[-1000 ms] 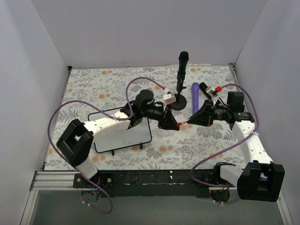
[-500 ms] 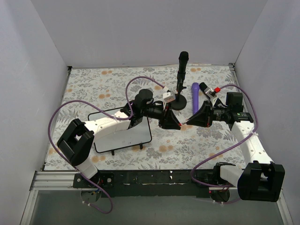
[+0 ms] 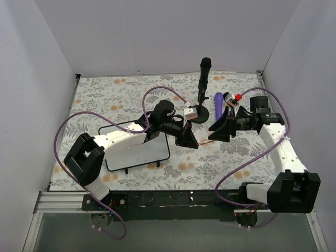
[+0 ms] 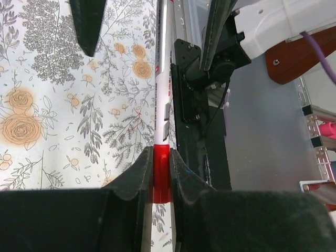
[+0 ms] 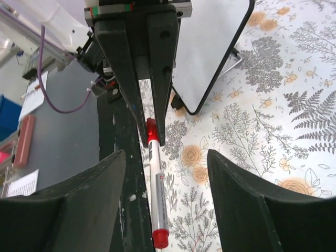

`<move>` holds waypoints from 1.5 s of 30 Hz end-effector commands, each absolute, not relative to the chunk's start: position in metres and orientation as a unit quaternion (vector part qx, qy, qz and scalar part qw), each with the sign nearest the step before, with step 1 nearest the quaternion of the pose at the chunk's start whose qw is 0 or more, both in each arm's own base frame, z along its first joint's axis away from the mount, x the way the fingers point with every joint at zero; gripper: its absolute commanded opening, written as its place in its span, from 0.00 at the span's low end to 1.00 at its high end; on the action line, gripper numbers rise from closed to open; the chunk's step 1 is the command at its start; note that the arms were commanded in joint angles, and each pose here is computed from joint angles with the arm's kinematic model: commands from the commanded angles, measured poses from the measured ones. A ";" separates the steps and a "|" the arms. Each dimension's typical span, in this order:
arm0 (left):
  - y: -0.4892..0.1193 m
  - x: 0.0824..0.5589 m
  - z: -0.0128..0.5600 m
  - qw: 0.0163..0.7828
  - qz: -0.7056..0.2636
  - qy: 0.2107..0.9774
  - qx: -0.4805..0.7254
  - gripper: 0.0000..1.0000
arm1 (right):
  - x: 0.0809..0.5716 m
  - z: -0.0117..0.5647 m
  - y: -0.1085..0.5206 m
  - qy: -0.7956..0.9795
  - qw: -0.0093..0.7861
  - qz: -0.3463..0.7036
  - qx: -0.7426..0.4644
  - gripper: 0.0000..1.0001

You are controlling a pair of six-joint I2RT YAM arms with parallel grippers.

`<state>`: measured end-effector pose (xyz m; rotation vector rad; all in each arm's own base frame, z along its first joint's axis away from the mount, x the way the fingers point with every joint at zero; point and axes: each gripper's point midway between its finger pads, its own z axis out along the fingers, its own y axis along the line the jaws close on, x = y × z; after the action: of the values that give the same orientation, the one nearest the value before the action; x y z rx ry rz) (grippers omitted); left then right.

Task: Write a sentence on the whiteboard
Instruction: Open the whiteboard marker at the center of the board.

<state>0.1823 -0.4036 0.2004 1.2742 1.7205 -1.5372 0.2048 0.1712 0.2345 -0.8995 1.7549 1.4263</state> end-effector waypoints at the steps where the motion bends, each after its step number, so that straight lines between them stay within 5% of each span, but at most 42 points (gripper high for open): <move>1: -0.394 0.176 0.205 0.245 -0.543 0.626 0.503 0.00 | 0.199 0.233 0.177 0.668 0.327 0.530 -0.407 0.73; 12: -0.397 0.179 0.209 0.253 -0.544 0.624 0.501 0.00 | 0.180 0.201 0.198 0.679 0.252 0.512 -0.462 0.68; 24: -0.396 0.184 0.213 0.263 -0.536 0.628 0.500 0.00 | 0.177 0.189 0.204 0.685 0.220 0.507 -0.474 0.41; 45: -0.387 0.177 0.218 0.267 -0.536 0.626 0.499 0.00 | 0.183 0.198 0.204 0.681 0.235 0.516 -0.463 0.69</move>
<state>0.1777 -0.3906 0.1838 1.3435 1.8155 -1.4649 0.1801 0.2019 0.1799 -1.3034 1.9267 1.3810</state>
